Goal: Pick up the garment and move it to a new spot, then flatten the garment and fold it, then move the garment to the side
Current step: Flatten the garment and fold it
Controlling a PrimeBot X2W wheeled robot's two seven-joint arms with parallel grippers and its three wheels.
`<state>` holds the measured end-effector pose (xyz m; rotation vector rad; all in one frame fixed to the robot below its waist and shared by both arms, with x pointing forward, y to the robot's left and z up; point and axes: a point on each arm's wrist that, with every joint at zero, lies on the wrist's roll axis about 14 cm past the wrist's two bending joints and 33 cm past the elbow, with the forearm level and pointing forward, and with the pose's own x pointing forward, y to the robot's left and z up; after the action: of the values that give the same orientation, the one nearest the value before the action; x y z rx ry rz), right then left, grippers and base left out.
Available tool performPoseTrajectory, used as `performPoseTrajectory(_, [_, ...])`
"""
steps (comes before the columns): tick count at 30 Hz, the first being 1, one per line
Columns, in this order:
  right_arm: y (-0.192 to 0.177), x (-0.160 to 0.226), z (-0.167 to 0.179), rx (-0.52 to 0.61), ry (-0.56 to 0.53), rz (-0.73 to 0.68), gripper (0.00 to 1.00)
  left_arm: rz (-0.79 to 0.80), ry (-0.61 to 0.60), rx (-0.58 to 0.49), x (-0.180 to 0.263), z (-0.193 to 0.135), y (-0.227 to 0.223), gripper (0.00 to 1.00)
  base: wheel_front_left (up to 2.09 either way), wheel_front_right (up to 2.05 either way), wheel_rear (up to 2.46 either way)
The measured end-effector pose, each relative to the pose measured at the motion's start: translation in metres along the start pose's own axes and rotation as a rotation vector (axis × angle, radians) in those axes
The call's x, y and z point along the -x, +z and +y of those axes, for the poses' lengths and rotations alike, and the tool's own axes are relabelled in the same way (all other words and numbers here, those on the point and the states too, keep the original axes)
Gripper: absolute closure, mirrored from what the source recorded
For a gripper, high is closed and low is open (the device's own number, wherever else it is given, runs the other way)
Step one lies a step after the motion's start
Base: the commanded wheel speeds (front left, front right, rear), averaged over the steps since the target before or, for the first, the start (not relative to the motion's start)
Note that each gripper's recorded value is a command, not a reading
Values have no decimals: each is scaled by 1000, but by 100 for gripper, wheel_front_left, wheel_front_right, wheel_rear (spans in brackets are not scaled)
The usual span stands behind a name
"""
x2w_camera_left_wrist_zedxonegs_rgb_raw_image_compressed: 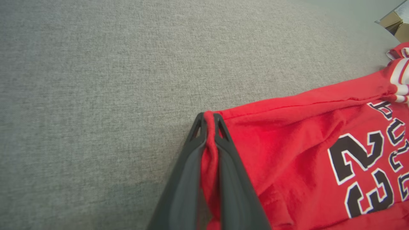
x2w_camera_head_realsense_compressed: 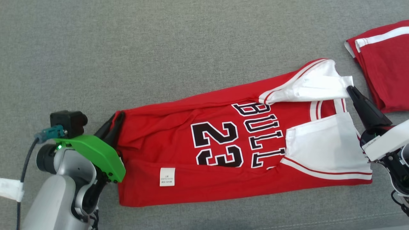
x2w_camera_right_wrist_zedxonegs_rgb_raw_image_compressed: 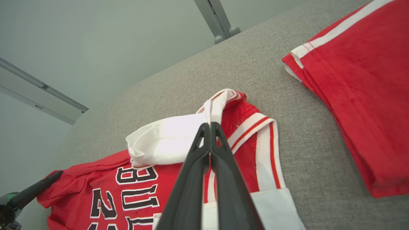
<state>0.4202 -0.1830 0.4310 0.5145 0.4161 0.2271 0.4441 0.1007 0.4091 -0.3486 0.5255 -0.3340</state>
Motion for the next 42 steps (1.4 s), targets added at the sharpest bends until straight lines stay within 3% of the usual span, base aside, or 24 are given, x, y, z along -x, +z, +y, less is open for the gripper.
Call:
performPoseTrajectory(11, [34,39,4,1,-21,-166,100,-94,-46,16,16,-27,15,100,0,0,0])
performPoseTrajectory(17, [58,49,5,85,-16,-206,100,-70,-113,-46,15,-44,20,100,0,0,0])
performPoseTrajectory(27, [96,12,8,187,6,-220,100,-72,-167,-158,-14,-51,52,100,0,0,0])
performPoseTrajectory(33, [108,-21,10,230,23,-209,100,-81,-133,-216,-34,-34,68,100,0,0,0])
performPoseTrajectory(42, [78,-71,7,245,33,-122,100,7,-90,-187,-52,-8,35,100,0,0,0])
